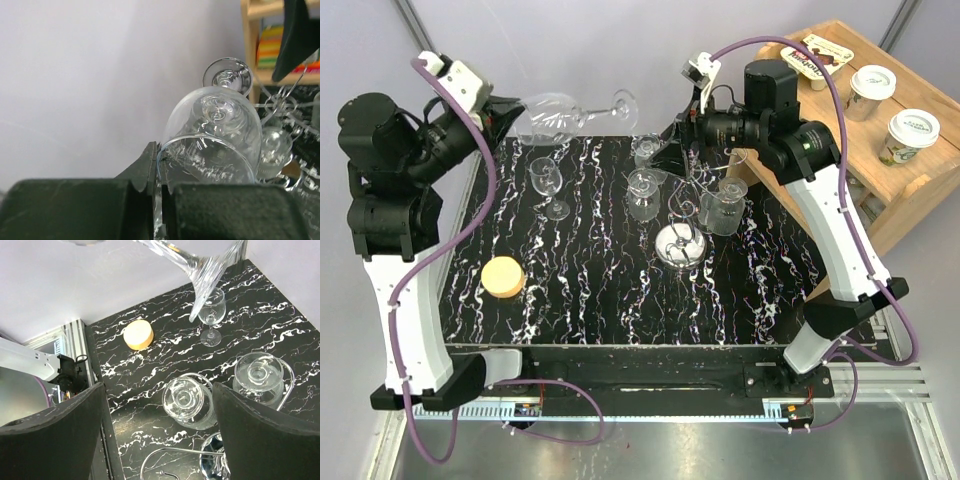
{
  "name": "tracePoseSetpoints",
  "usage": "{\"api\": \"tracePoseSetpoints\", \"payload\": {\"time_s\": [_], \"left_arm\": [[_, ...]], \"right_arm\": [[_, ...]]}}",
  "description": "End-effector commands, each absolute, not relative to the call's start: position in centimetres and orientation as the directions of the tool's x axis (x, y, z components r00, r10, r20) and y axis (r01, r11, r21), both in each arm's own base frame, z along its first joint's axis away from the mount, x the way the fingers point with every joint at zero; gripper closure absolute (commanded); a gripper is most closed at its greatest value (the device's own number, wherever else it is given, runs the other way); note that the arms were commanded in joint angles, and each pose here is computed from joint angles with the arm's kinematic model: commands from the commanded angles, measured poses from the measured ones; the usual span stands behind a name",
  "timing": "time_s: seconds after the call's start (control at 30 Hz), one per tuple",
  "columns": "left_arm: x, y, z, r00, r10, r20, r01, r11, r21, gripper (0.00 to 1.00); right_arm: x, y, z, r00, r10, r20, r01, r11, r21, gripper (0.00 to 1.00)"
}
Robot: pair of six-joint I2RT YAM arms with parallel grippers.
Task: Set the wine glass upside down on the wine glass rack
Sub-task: Turn the wine glass upside down at the wine rack.
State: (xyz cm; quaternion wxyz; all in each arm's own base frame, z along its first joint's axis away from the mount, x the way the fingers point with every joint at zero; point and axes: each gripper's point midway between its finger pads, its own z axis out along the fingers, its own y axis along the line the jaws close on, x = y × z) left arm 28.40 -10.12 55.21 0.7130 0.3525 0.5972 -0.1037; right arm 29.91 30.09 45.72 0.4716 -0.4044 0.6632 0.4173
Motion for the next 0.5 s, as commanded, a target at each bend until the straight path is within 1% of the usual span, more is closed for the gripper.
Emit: {"api": "tracePoseSetpoints", "payload": {"time_s": [0.0,0.07,0.2,0.47], "left_arm": [[25.9,-12.2,62.2,0.419,0.058,-0.906,0.620,0.711,0.332,1.00],[26.0,-12.7,62.5,0.401,0.010,-0.916,0.651,0.700,0.293,1.00],[26.5,-13.2,62.7,0.366,-0.058,-0.929,0.692,0.685,0.230,1.00],[27.5,-13.7,61.4,0.313,-0.090,-0.945,0.723,0.668,0.176,1.00]], "right_arm": [[29.4,30.7,49.5,-0.132,-0.063,-0.989,-0.951,0.290,0.108,0.08],[29.7,30.7,49.8,-0.123,-0.052,-0.991,-0.947,0.305,0.101,0.09],[30.7,30.2,50.7,-0.078,-0.034,-0.996,-0.923,0.380,0.059,0.13],[30.1,29.6,52.2,-0.044,-0.012,-0.999,-0.903,0.428,0.035,0.18]]}}
